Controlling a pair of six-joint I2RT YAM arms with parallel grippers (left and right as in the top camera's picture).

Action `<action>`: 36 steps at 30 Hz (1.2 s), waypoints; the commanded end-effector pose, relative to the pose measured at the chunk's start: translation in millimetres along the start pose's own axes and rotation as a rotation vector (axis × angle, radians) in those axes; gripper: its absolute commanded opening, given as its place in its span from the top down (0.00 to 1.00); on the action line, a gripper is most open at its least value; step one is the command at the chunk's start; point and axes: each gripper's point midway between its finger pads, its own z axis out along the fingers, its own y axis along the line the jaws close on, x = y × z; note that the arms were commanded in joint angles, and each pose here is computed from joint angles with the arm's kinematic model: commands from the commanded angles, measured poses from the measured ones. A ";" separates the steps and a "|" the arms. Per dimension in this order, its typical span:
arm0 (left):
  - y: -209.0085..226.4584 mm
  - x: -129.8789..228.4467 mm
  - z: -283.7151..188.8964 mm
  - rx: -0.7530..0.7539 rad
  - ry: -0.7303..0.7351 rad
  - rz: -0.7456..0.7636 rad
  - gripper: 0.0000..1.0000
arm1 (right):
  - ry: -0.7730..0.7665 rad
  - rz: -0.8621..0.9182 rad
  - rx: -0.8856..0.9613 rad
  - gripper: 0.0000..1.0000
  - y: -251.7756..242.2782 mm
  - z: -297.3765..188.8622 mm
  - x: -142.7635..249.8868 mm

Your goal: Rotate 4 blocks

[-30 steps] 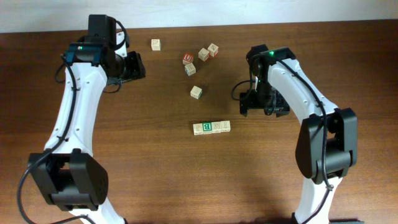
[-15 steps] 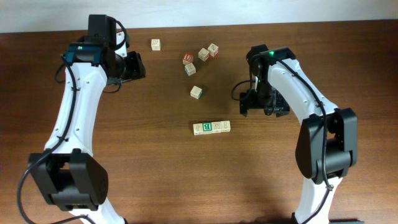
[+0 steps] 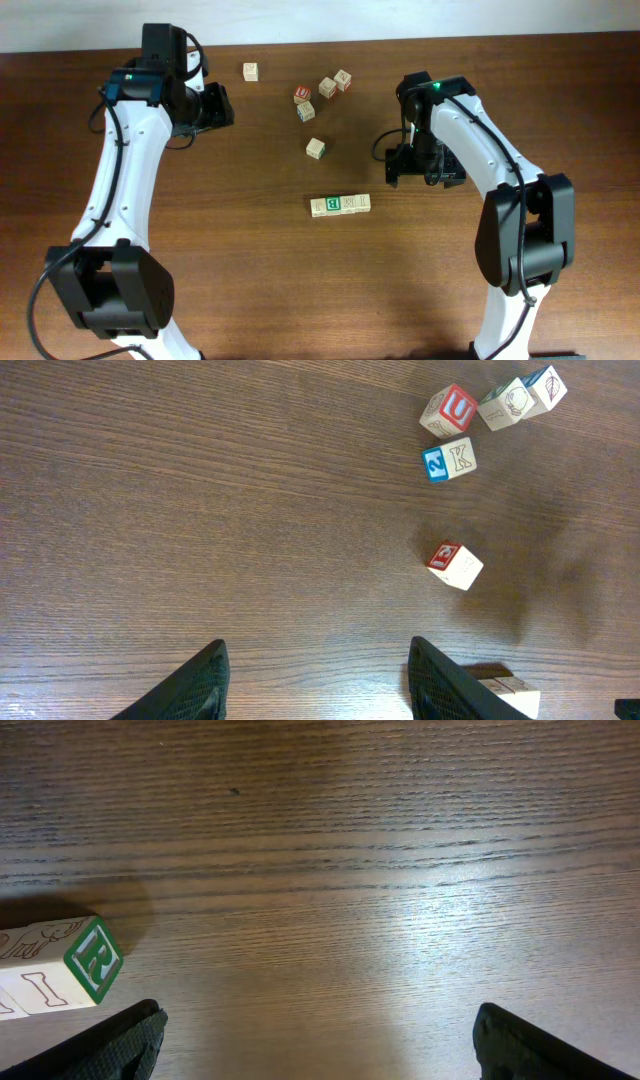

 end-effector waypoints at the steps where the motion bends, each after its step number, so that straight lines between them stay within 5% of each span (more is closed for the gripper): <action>1: -2.9 -4.8 -3.1 -0.001 -0.016 0.005 0.44 | -0.012 -0.001 0.001 0.02 0.5 -3.6 1.0; 19: -8.7 41.9 -3.5 -0.046 0.157 0.023 0.46 | -0.045 -0.001 -0.100 0.00 19.3 -4.8 -9.1; 20: -5.9 47.7 -4.6 -0.060 0.180 0.011 0.56 | -0.029 -0.001 -0.102 0.11 18.9 -4.6 -5.3; 23: -5.1 50.8 -5.5 -0.070 0.191 -0.051 0.67 | -0.021 -0.002 -0.124 0.54 22.7 -6.9 -3.2; 24: -5.4 49.9 -5.5 -0.068 0.187 -0.051 0.69 | -0.028 -0.002 -0.127 0.61 22.2 -11.8 -2.5; 31: -7.7 50.1 -63.2 -0.073 0.086 -0.034 0.73 | -0.243 -0.007 -0.164 0.67 1.0 -113.2 35.2; 36: -38.8 74.5 -39.9 -0.035 0.136 0.023 0.79 | -0.187 -0.036 -0.226 0.74 12.2 -85.9 48.7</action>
